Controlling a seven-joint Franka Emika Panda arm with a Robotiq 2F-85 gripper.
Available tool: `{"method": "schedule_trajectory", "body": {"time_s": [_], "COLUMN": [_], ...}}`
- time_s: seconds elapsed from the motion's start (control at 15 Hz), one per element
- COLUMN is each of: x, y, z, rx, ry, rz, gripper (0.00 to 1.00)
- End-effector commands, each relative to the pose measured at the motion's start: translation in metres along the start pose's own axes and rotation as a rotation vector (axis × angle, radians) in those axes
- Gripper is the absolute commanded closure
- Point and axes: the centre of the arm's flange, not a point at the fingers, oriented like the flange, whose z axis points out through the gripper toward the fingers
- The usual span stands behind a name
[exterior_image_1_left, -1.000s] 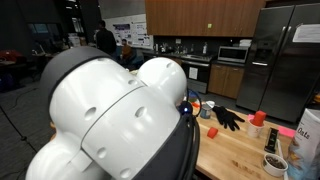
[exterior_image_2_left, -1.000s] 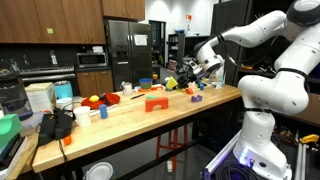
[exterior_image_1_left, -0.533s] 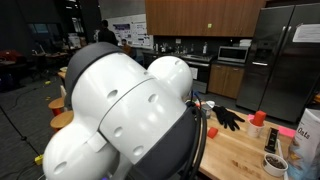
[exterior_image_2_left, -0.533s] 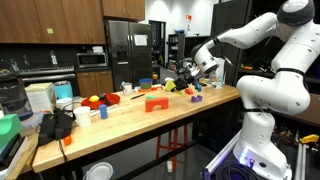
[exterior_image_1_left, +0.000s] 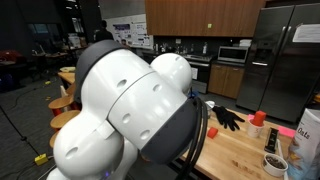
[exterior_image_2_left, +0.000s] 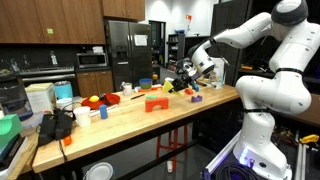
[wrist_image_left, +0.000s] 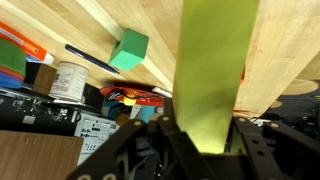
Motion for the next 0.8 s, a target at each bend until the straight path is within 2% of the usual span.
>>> {"method": "schedule_trajectory", "body": {"time_s": [0.0, 0.27, 0.73], "x": [0.004, 0.004, 0.012], "y": [0.008, 0.002, 0.002], "z": [0.015, 0.027, 0.023], "rx": [0.049, 0.085, 0.062], "ry": [-0.036, -0.049, -0.077], "rz": [-0.037, -0.055, -0.084], "gripper": [0.84, 0.84, 0.84]}}
